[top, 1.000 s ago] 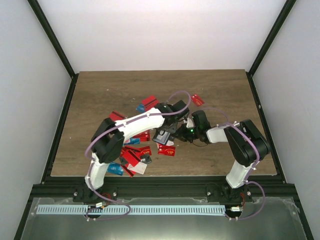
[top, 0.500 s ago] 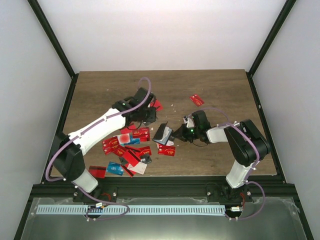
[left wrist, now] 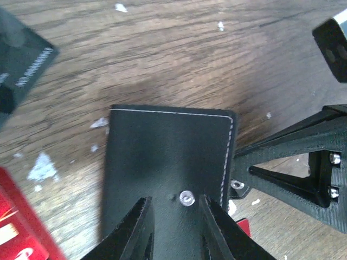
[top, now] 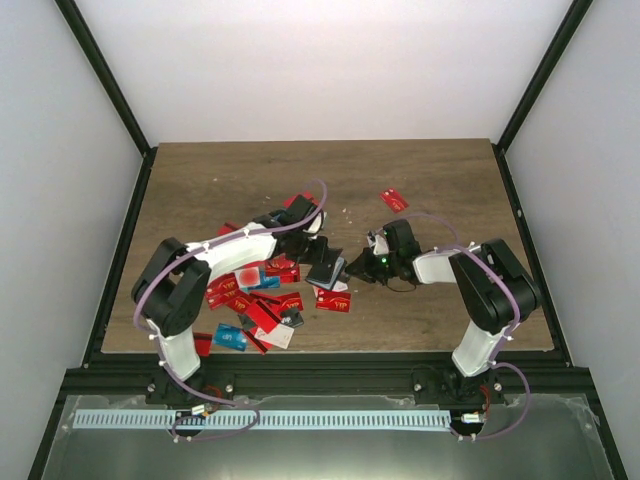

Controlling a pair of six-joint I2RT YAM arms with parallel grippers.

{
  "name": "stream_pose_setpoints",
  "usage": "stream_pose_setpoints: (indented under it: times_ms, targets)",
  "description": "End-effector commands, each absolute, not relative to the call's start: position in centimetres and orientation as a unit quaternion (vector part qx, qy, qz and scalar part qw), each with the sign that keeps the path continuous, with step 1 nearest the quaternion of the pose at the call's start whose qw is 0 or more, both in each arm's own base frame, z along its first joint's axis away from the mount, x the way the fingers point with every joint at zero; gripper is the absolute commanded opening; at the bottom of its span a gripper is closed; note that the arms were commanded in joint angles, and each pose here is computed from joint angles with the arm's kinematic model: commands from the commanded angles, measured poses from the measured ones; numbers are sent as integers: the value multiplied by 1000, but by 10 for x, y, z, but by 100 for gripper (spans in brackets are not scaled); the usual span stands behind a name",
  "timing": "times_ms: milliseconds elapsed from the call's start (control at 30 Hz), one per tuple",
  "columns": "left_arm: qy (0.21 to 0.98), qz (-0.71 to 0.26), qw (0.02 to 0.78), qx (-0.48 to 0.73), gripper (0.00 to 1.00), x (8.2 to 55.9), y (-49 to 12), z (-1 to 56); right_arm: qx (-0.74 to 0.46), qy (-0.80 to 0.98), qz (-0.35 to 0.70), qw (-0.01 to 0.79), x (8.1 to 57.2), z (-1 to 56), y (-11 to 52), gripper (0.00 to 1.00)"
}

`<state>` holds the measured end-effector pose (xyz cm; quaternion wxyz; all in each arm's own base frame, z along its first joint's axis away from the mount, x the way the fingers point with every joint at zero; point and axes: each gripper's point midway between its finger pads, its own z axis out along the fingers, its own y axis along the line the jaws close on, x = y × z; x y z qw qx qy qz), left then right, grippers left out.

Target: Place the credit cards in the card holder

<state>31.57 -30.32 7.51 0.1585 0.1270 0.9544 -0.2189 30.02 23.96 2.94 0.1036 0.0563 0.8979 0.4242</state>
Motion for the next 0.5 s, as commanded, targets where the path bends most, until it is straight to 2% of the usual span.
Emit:
stream_pose_setpoints:
  times_ms: [0,467]
  targets:
    - [940,-260,149,163,25,313,-326,68,63,907,401,113,307,30,231,1]
    - [956,-193,125,183,24,309,-318,27,64,903,403,135,313,62,231,1]
